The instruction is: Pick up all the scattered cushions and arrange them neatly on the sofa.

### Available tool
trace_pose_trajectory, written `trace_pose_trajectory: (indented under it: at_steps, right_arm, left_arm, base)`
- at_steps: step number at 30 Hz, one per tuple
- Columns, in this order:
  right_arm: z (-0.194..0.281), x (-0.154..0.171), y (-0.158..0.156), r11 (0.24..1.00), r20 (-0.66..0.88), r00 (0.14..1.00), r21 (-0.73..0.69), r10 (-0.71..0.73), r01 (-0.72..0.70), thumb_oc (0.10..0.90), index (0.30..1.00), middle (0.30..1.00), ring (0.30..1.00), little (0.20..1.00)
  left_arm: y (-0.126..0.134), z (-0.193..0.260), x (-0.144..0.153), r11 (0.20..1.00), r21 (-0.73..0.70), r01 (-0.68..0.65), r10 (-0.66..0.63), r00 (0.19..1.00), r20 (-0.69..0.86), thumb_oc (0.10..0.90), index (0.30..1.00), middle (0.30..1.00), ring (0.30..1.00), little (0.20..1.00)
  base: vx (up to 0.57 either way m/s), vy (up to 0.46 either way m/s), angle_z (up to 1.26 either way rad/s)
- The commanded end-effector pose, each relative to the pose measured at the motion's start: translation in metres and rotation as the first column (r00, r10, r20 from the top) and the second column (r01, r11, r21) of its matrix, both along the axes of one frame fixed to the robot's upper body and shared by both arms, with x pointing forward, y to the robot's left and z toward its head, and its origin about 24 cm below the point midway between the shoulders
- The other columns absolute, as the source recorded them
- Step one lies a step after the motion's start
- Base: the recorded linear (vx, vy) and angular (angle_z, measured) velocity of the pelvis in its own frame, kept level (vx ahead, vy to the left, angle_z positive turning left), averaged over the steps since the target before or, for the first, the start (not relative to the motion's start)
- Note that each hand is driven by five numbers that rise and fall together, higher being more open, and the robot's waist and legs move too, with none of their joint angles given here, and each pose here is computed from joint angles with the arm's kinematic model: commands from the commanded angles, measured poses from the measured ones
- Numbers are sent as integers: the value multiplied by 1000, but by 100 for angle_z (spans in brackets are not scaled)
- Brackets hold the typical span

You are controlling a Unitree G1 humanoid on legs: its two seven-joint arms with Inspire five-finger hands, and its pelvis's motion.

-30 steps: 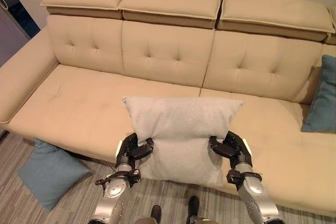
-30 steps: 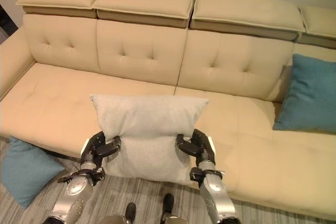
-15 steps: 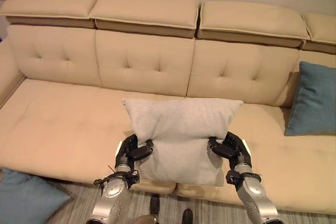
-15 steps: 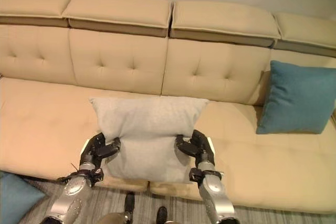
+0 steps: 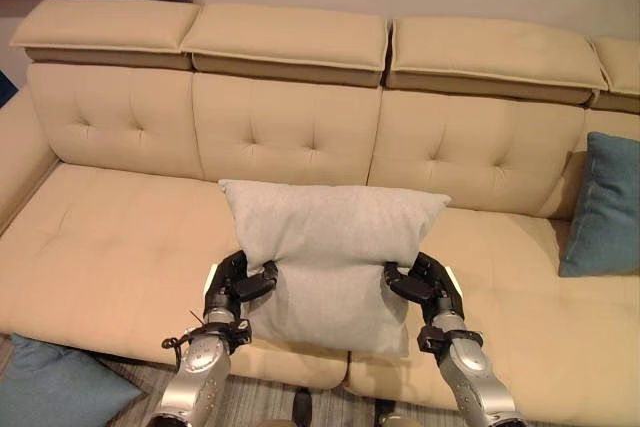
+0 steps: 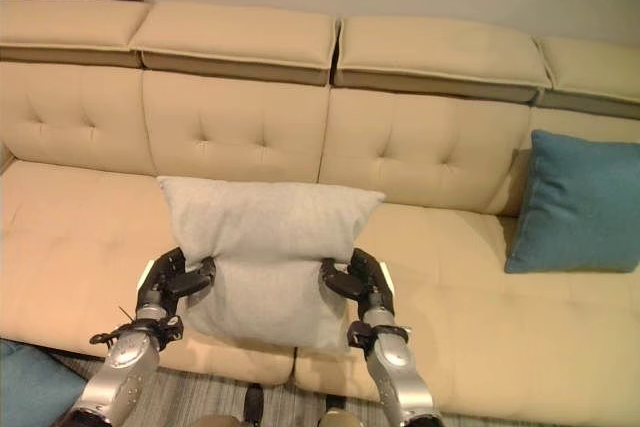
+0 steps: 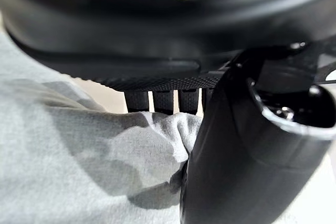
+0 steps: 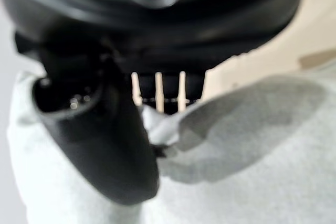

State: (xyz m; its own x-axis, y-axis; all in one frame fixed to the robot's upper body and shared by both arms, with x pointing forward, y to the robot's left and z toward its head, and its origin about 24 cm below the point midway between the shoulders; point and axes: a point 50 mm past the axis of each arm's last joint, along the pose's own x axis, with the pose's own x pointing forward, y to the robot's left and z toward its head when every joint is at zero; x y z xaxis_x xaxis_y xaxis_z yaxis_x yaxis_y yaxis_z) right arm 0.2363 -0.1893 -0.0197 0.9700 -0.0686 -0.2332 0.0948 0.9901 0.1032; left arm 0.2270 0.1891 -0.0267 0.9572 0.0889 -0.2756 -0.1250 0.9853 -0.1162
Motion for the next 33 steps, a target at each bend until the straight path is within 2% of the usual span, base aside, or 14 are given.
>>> trace_pose_trajectory:
  at_steps: [1, 10, 17, 21, 26, 31, 33]
  right_arm:
    - [63, 27, 21, 992, 353, 932, 50, 87, -112, 400, 300, 300, 300, 300]
    - [78, 39, 20, 997, 401, 914, -70, 65, -40, 400, 300, 300, 300, 300]
    - [132, 80, 43, 987, 567, 821, -158, 65, 31, 400, 300, 300, 300, 300]
    - [192, 115, 57, 973, 690, 722, -198, 50, 122, 400, 300, 300, 300, 300]
    - [239, 134, 58, 955, 761, 648, -215, 33, 204, 400, 300, 300, 300, 300]
    - [314, 148, 61, 908, 842, 536, -267, 57, 324, 400, 300, 300, 300, 300]
    - [322, 150, 62, 902, 848, 527, -272, 59, 336, 400, 300, 300, 300, 300]
  left_arm:
    - [-43, 55, 31, 979, -19, 204, -187, 927, 324, 400, 300, 300, 300, 300]
    - [-53, 77, 50, 980, 71, 188, -200, 897, 394, 400, 300, 300, 300, 300]
    - [-80, 119, 90, 975, 141, 173, -221, 831, 511, 400, 300, 300, 300, 300]
    - [-91, 181, 127, 971, 218, 100, -220, 733, 644, 400, 300, 300, 300, 300]
    - [-95, 225, 147, 960, 277, 33, -226, 672, 705, 400, 300, 300, 300, 300]
    - [-99, 307, 164, 934, 347, -88, -243, 555, 796, 400, 300, 300, 300, 300]
    - [-99, 315, 165, 933, 345, -100, -238, 546, 803, 400, 300, 300, 300, 300]
  base:
    - [57, -56, 17]
    - [36, -31, 3]
    - [-153, 31, 2]
    - [-191, 40, 8]
    - [-70, 29, 6]
    - [-39, 14, 5]
    - [-18, -1, -5]
